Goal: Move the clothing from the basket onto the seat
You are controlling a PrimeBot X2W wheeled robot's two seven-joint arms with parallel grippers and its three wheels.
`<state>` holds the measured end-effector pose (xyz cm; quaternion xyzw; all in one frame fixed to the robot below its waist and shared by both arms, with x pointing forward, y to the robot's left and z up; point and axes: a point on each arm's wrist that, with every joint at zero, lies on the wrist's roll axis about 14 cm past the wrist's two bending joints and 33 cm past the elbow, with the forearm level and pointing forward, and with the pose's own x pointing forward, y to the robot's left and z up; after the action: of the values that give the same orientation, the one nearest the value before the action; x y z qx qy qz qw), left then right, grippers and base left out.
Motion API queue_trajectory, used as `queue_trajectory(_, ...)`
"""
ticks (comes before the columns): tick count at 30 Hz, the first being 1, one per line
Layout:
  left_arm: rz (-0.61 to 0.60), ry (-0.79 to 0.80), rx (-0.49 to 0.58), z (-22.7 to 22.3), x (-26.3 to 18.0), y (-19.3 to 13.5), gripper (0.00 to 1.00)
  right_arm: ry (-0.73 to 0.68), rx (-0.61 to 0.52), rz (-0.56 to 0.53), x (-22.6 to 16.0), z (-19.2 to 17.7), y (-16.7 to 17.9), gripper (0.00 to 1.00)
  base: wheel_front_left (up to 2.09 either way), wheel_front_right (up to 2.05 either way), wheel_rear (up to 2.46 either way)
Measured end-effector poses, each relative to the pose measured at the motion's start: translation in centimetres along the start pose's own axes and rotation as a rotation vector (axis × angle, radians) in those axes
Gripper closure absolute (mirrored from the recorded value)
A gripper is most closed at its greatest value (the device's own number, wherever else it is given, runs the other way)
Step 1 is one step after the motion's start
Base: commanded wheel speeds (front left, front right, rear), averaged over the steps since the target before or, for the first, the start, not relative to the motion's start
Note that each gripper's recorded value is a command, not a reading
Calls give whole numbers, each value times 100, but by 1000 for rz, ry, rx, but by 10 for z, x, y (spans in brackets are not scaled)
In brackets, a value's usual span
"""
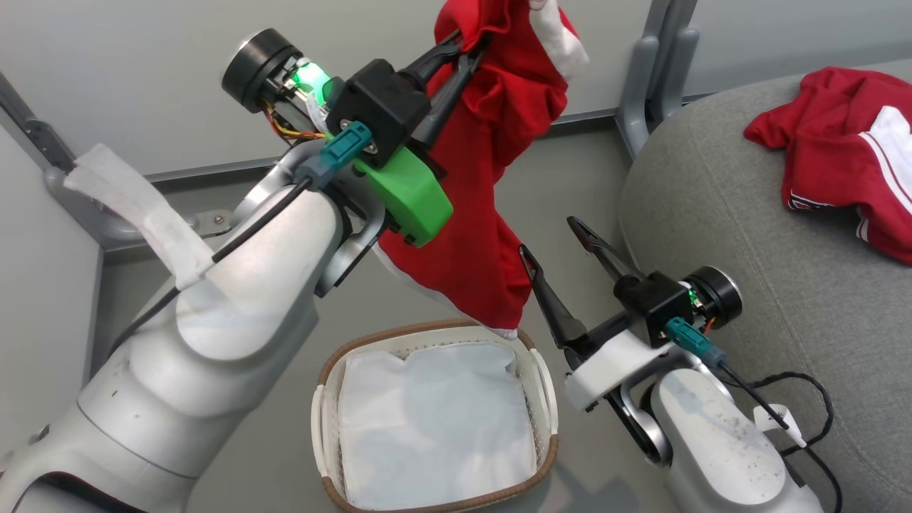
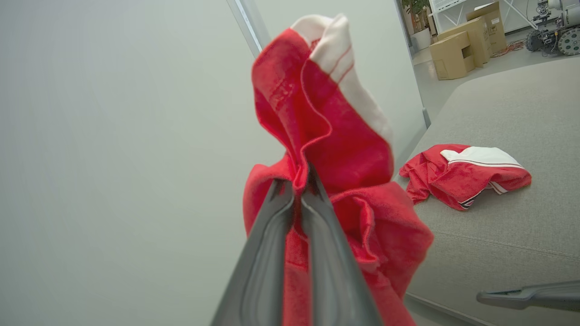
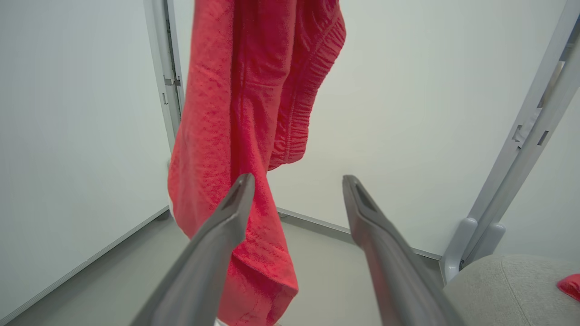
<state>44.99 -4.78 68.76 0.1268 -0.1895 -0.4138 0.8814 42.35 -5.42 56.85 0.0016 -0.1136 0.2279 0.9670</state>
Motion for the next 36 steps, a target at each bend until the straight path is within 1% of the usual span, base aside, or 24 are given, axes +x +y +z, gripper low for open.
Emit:
queue_trajectory(7,-30,-36,-8,23,3,-17,100,0,-18,95,13,5,26,0,0,0,0)
queue_trajectory(16,-68,-82,-20,49,1,-37,100,54,-12,140,23,-6,37,0,0,0,0)
queue_trajectory(17,-70,-84,-21,51,0,-38,100,62,-11,145,24,-8,38,32,0,0,0)
queue_trajectory(18,-70,-85,-20,52,0,-38,100,67,-13,151,24,-9,40,67,0,0,0)
queue_trajectory(19,-70,-89,-19,54,-2,-39,100,72,-14,161,26,-10,43,97,0,0,0)
queue_trajectory(20,-67,-91,-18,55,-3,-38,100,75,-12,166,27,-11,44,100,0,0,0)
queue_trajectory(23,-37,-84,-20,53,-9,-30,100,70,-12,175,30,-9,47,100,0,0,0)
queue_trajectory(25,-7,-63,-36,44,-13,-23,100,71,-6,174,31,-9,47,100,0,0,0)
queue_trajectory(29,77,-20,-84,19,-26,-3,100,62,-3,151,31,-7,39,100,0,0,0)
queue_trajectory(32,143,16,-144,-4,-38,8,100,50,-9,129,31,-3,32,100,0,0,0)
queue_trajectory(33,163,26,-162,-12,-42,10,89,41,-8,116,30,0,28,100,0,0,0)
queue_trajectory(35,201,40,-210,-26,-50,12,34,31,-8,93,29,2,21,100,0,0,0)
queue_trajectory(36,225,48,-231,-34,-54,13,0,29,-8,77,27,3,16,100,0,0,0)
